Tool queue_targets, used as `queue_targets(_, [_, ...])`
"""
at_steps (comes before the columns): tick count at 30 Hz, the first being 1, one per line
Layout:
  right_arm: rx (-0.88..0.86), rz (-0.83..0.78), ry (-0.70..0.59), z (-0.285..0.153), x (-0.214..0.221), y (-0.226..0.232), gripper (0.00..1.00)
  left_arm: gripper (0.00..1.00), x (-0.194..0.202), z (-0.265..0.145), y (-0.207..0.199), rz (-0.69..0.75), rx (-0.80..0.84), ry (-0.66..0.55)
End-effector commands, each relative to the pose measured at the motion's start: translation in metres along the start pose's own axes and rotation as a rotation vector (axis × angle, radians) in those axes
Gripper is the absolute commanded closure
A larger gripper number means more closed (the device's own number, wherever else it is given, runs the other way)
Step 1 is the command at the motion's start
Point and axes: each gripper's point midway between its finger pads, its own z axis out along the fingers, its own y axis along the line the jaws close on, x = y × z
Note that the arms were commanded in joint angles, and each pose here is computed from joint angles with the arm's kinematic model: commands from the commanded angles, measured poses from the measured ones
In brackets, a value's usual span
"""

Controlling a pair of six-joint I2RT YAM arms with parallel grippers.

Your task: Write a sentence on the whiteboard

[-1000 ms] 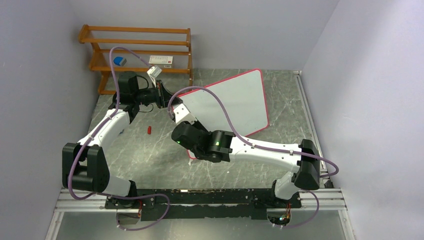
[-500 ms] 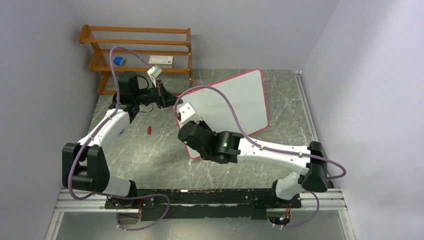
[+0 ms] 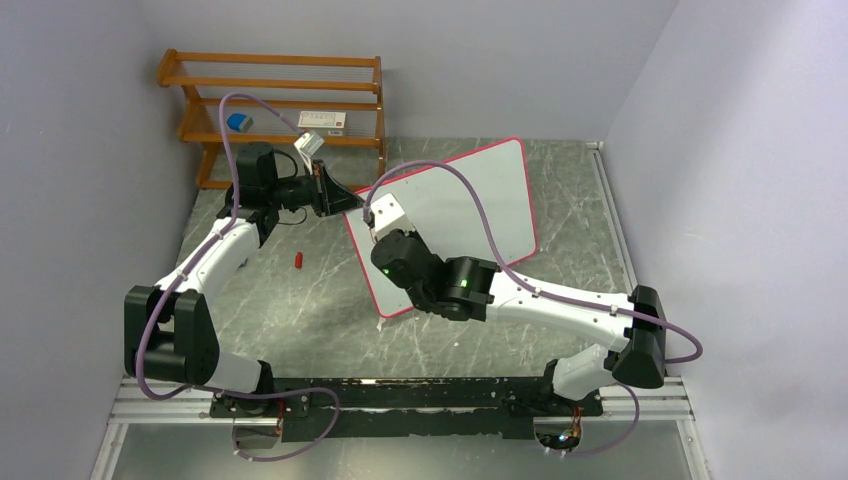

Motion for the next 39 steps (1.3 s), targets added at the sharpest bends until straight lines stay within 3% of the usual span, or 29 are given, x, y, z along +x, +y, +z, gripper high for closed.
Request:
queue_targets(1, [-0.004, 0.022, -0.026, 0.005, -0.006, 0.003, 1.0, 0.95, 0.015, 0.007, 0.002, -0.03, -0.001, 0.053])
queue_targets(39, [-0.047, -0.015, 0.024, 0.016, 0.007, 0.015, 1.0, 0.95, 0.016, 0.007, 0.002, -0.035, 0.002, 0.054])
